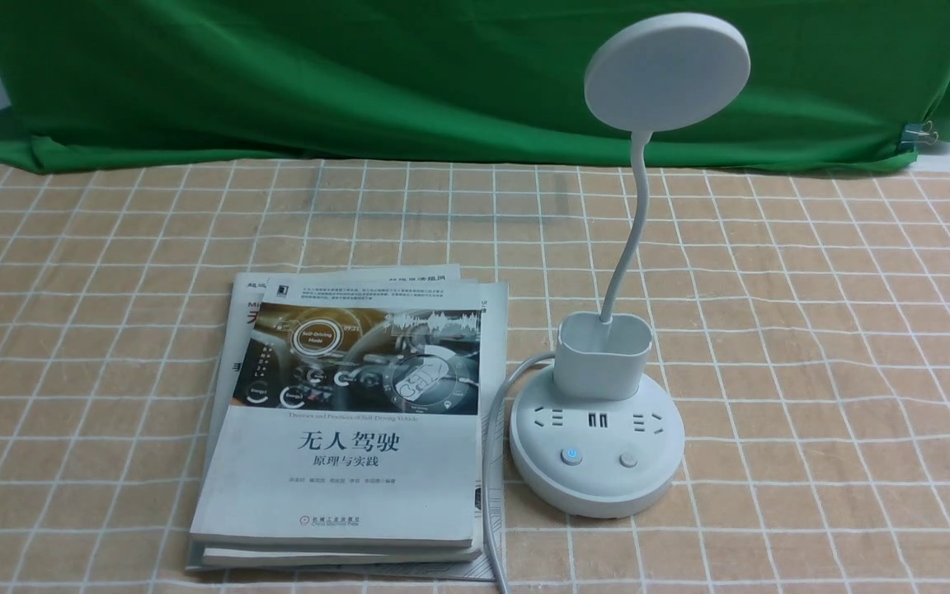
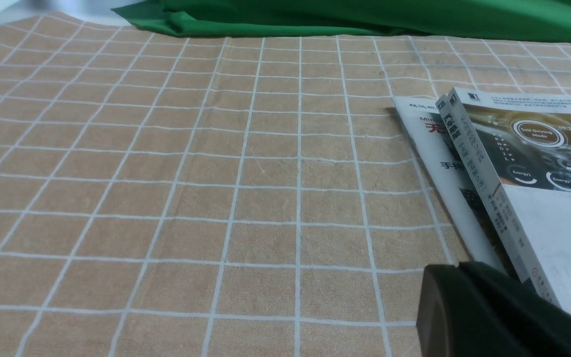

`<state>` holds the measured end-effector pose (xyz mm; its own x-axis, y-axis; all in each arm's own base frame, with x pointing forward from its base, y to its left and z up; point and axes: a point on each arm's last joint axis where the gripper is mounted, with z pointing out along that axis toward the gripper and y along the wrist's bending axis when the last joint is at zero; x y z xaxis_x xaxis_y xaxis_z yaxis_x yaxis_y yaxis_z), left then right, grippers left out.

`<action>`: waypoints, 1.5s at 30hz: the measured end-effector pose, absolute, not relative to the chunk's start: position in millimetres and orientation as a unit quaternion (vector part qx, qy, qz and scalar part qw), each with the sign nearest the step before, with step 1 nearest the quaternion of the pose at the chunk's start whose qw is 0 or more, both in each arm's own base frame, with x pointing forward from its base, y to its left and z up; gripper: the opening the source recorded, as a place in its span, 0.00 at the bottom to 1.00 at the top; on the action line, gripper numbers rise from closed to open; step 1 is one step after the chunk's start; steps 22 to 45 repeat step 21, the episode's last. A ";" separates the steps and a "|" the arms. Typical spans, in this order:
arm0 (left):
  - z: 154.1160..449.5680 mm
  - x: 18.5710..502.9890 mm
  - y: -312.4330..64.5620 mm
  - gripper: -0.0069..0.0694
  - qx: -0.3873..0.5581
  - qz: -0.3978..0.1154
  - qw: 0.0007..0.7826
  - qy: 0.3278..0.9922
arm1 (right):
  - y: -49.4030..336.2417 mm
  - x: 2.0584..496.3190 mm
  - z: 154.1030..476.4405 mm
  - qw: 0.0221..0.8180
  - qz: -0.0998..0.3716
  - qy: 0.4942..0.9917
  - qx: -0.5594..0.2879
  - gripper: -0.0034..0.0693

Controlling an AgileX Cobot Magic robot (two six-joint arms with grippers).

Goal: Turn off the desk lamp on the light coffee tablecloth by hand.

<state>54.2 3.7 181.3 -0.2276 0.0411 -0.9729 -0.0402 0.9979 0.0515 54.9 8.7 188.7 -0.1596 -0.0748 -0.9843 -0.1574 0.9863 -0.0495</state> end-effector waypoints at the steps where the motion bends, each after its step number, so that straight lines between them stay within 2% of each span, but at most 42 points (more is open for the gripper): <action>1: 181.3 54.2 3.7 0.10 0.000 0.033 0.621 0.783 | 8.7 54.9 188.7 0.644 0.032 0.761 -0.076 0.21; 21: 181.3 54.2 3.7 0.10 0.000 0.033 0.621 0.783 | 8.7 54.9 188.7 0.644 0.033 0.761 -0.076 0.28; 45: 181.3 54.2 3.7 0.10 0.000 0.033 0.621 0.783 | 8.7 54.9 188.7 0.644 0.033 0.761 -0.076 0.28</action>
